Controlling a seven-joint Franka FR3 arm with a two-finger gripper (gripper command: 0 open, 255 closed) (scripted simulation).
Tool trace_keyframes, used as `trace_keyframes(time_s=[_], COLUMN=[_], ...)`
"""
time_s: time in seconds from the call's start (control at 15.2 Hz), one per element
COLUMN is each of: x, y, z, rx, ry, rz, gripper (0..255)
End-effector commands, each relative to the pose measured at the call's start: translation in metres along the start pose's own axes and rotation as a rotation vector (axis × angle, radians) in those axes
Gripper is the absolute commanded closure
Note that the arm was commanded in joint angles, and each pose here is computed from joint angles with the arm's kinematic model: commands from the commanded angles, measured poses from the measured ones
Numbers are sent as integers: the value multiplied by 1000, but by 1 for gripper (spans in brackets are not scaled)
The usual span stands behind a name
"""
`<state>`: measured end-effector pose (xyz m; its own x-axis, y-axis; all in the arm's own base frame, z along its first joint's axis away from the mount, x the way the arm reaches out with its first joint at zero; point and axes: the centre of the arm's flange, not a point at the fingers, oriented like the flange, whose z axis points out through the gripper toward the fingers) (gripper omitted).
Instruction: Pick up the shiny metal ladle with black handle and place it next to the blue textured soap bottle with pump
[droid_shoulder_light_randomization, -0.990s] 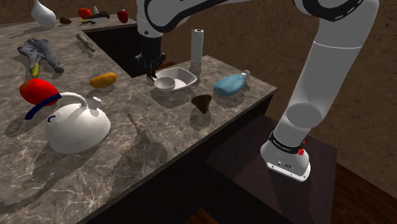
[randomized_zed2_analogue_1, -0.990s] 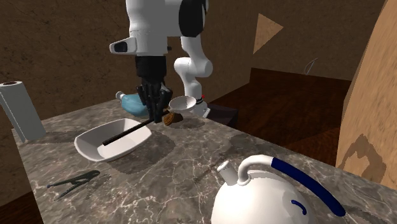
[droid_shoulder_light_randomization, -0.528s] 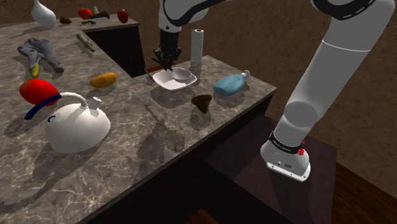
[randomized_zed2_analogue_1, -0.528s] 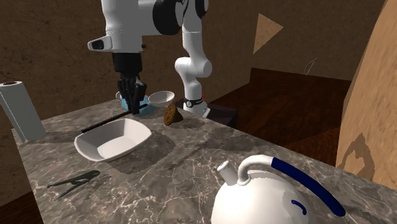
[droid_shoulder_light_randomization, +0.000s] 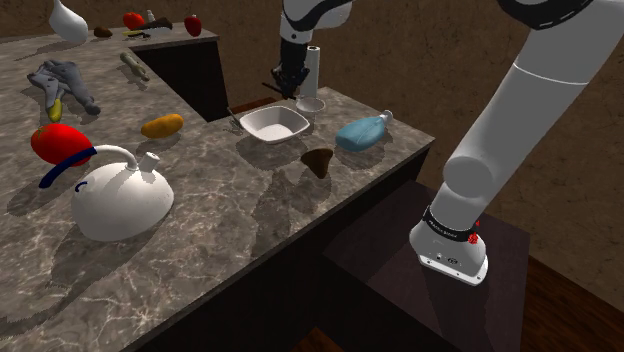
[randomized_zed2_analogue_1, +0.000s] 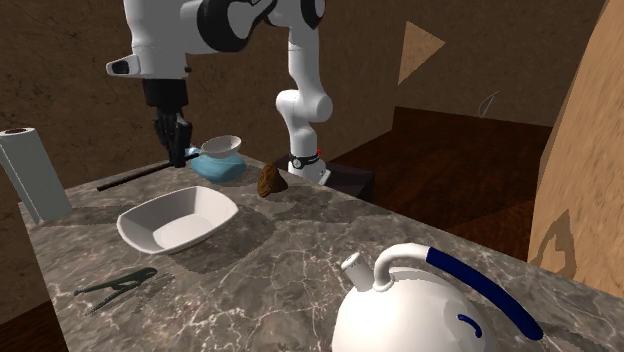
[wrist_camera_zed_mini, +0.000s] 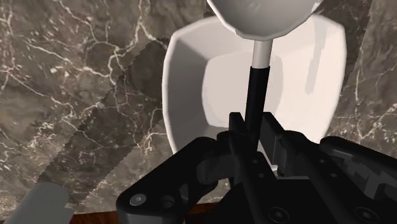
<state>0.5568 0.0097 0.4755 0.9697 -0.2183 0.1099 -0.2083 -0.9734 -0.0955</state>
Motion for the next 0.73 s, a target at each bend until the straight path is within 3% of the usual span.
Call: trace_keyframes(time_s=[0.0,0.66], x=[3,23], y=[27,157], z=[-2,-12], rx=[1,1], ry=[0,0], rz=[-2,-2], gripper=[255,255])
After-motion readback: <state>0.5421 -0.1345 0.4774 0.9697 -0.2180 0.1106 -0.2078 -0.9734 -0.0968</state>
